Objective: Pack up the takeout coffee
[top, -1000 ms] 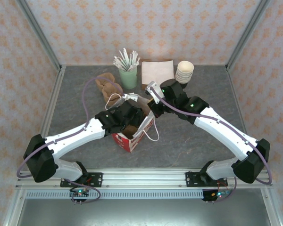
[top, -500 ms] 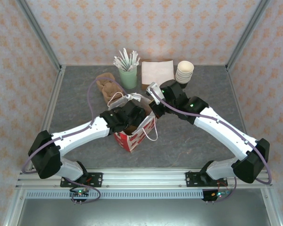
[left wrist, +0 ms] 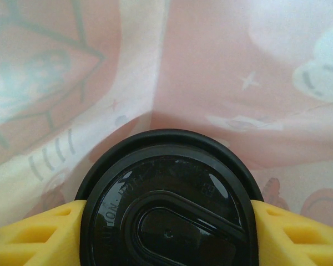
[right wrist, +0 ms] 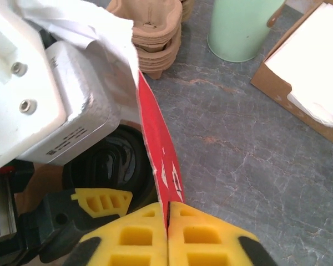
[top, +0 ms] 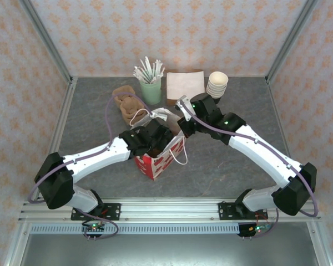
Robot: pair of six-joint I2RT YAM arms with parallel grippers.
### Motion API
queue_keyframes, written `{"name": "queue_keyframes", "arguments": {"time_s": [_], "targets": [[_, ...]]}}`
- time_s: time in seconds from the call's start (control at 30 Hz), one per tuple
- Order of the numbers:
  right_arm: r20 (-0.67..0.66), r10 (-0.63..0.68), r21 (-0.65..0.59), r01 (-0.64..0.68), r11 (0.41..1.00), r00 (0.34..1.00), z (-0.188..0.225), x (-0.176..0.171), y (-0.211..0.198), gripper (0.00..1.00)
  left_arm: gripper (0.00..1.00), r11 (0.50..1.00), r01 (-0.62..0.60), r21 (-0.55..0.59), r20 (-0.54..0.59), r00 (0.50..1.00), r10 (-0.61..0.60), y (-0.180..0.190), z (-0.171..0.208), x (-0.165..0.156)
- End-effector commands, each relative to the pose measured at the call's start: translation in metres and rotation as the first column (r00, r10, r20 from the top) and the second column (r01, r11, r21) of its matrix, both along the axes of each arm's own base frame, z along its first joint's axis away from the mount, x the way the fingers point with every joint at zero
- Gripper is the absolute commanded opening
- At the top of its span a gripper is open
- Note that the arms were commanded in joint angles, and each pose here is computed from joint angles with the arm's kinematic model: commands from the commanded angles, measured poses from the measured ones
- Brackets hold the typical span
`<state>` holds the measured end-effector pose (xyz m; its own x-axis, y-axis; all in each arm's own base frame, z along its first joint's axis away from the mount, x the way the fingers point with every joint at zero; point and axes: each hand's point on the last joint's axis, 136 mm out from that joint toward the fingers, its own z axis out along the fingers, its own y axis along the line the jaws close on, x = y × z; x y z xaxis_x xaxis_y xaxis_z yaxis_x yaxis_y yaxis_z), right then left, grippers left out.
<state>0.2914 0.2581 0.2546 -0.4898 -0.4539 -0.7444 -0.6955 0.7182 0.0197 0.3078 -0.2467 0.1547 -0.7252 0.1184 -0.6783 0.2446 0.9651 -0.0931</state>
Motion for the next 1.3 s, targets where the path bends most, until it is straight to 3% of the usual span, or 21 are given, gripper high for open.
{"name": "queue_keyframes", "arguments": {"time_s": [0.0, 0.27, 0.43, 0.73, 1.27], "targets": [[0.009, -0.039, 0.08, 0.038, 0.996, 0.999, 0.02, 0.009, 0.003, 0.22, 0.58, 0.995, 0.004, 0.103, -0.096, 0.995, 0.006, 0.019, -0.035, -0.013], [-0.061, -0.119, 0.148, 0.126, 0.981, 0.991, 0.044, 0.016, -0.005, 0.57, 0.59, 0.994, 0.016, 0.104, -0.115, 0.993, -0.004, 0.018, -0.041, -0.015], [-0.136, -0.231, 0.167, 0.253, 0.953, 0.963, 0.058, 0.018, -0.017, 0.7, 0.59, 0.994, 0.017, 0.109, -0.127, 0.992, -0.003, 0.019, -0.045, -0.015], [-0.357, -0.208, 0.199, 0.292, 0.936, 0.911, 0.041, 0.006, -0.001, 0.68, 0.59, 0.993, 0.028, 0.114, -0.155, 0.988, -0.01, 0.02, -0.057, -0.02], [-0.322, -0.189, 0.101, 0.232, 0.967, 0.928, 0.014, 0.016, 0.0, 0.7, 0.59, 0.995, -0.001, 0.1, -0.164, 0.986, 0.017, 0.018, -0.065, -0.014]]}}
